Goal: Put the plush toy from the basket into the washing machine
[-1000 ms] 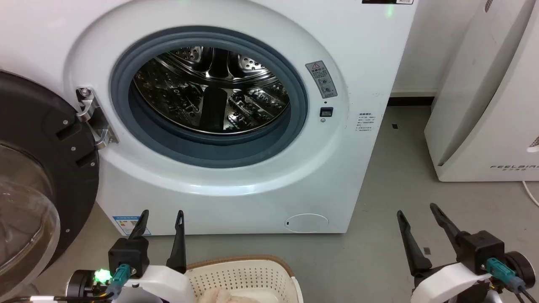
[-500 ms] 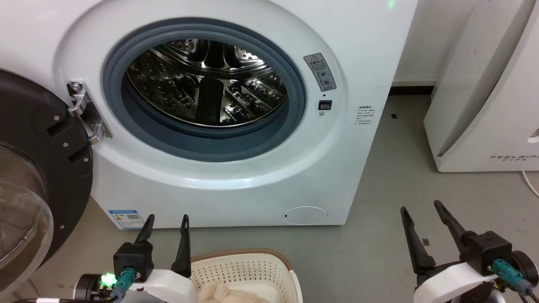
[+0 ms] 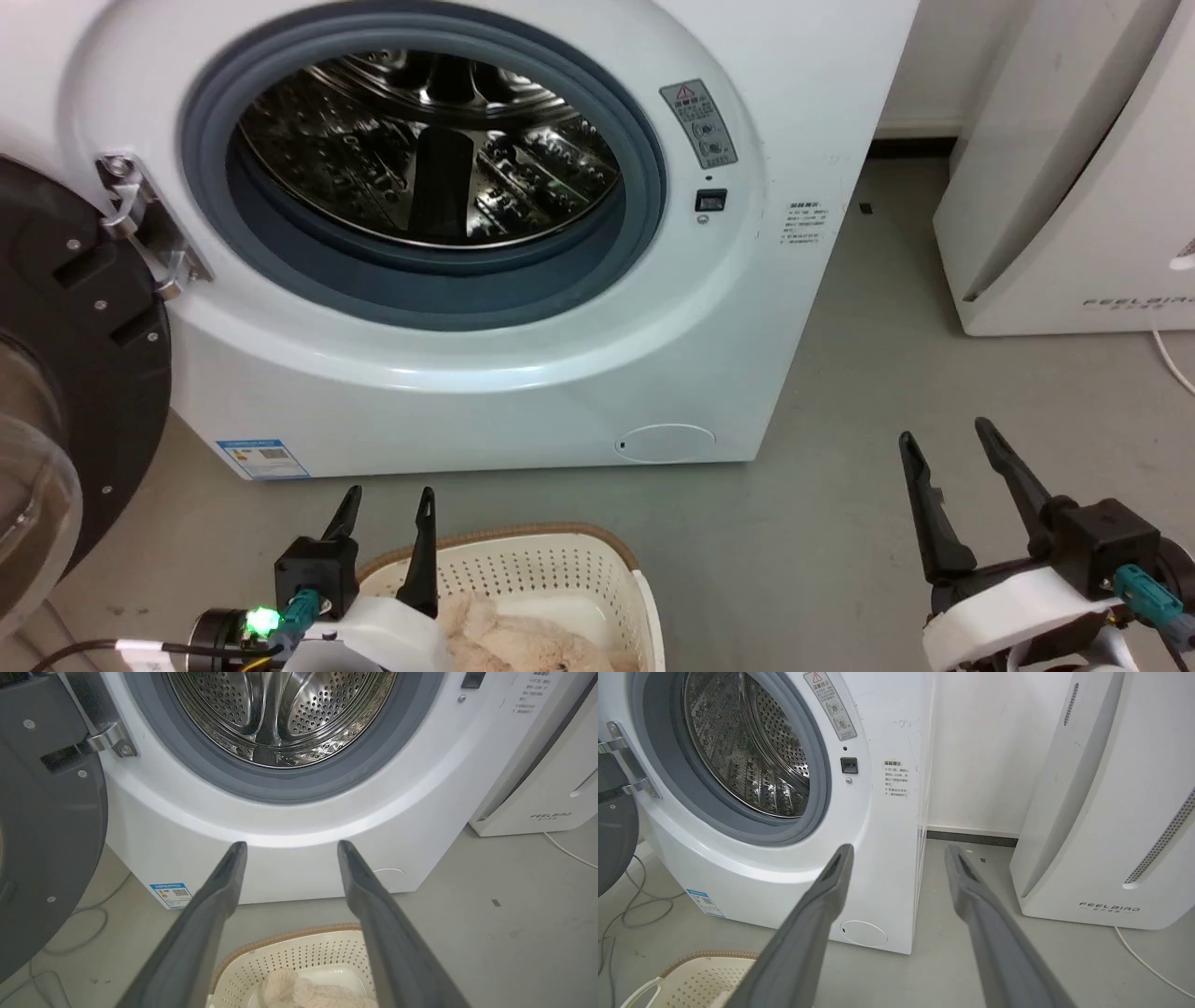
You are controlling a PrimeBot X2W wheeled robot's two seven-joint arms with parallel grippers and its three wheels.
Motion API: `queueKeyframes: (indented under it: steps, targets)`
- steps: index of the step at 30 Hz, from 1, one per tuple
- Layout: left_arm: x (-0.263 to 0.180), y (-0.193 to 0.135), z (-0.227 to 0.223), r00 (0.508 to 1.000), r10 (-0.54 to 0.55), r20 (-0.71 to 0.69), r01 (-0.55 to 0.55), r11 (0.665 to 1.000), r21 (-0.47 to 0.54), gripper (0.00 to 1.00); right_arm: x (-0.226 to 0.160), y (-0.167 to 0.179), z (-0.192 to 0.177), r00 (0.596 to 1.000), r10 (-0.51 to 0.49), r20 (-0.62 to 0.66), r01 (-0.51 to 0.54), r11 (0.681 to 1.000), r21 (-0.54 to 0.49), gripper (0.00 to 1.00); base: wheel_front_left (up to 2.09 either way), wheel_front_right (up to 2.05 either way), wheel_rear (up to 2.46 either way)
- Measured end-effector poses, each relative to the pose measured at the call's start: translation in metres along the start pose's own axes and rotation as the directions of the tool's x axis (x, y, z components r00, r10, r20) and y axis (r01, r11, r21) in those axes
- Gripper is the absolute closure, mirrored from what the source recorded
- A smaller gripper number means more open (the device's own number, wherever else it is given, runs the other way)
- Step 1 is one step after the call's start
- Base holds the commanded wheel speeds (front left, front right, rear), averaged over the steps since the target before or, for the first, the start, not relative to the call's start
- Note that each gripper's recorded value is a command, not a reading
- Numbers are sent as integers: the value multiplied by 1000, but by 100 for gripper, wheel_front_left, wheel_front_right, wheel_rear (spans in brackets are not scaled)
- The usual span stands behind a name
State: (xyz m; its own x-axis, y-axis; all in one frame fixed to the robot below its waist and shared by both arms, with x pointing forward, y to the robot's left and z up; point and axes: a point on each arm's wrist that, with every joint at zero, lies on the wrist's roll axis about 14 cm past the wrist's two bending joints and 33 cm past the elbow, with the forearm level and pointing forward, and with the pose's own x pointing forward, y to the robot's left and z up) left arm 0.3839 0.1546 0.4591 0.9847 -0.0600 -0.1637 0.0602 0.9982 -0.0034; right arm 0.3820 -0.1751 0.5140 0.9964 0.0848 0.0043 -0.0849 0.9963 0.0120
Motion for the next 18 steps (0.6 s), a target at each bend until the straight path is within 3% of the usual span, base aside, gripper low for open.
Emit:
queueKeyframes:
  steps: [18]
  targets:
    - [26, -13, -60, 985, -55, -166, 51, 998, -25, 0, 17, -12, -10, 1000, -31, 1, 31, 1000, 0, 0, 0, 0, 0]
